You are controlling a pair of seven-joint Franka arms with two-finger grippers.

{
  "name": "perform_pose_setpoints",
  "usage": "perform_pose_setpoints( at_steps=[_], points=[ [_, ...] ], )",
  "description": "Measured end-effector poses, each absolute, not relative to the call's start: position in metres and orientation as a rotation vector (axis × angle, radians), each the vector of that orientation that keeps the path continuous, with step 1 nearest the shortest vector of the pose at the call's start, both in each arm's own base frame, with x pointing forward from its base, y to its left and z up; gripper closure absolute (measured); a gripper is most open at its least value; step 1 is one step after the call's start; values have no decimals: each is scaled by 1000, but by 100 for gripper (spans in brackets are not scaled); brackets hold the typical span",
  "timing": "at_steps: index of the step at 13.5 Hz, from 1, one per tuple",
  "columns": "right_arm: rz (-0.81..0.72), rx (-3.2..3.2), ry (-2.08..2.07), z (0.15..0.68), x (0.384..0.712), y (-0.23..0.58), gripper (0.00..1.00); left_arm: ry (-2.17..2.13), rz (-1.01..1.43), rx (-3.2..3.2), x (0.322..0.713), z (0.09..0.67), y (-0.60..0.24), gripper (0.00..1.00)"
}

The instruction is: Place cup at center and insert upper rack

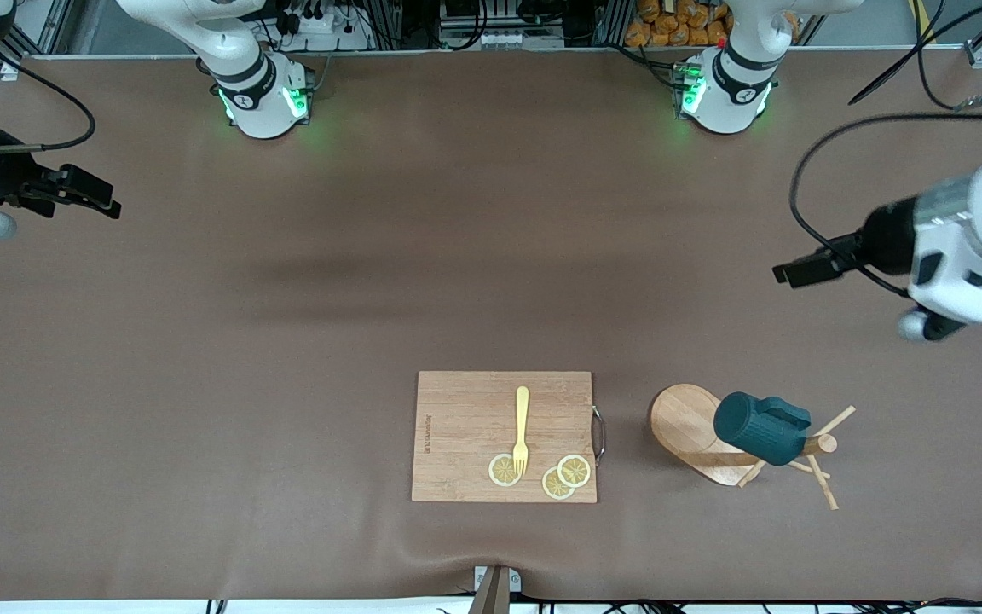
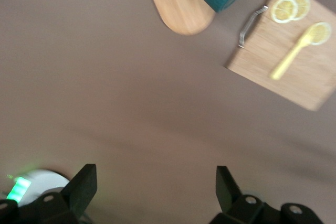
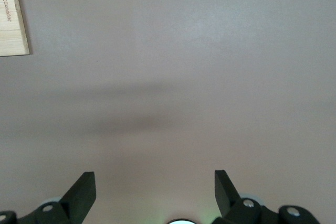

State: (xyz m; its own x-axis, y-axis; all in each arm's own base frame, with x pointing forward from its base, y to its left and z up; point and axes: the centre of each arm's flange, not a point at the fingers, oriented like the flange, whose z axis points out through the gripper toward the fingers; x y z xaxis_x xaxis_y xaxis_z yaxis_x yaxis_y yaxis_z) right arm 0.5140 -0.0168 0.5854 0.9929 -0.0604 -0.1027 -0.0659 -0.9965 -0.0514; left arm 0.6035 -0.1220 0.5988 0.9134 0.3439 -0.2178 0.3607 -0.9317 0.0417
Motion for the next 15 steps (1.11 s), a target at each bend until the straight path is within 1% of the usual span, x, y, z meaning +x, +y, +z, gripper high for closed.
perform_pose_setpoints(
  at_steps=[2, 6, 8, 10, 12, 15],
  points=[
    [155, -3080, 97, 585, 514, -26, 0, 431, -209, 3090, 589, 625, -131, 0],
    [163, -3078, 98, 581, 513, -34, 0, 349, -98, 3104, 577, 657, -106, 0],
    [161, -3081, 77, 580, 514, -26, 0, 280, -26, 3098, 579, 660, -93, 0],
    [151, -3084, 59, 581, 514, -20, 0, 201, 14, 3093, 576, 652, -78, 0],
    [147, -3085, 55, 582, 514, -18, 0, 129, 29, 3099, 563, 652, -65, 0],
    [140, -3085, 55, 583, 514, -19, 0, 75, 59, 3107, 542, 665, -56, 0]
  ],
)
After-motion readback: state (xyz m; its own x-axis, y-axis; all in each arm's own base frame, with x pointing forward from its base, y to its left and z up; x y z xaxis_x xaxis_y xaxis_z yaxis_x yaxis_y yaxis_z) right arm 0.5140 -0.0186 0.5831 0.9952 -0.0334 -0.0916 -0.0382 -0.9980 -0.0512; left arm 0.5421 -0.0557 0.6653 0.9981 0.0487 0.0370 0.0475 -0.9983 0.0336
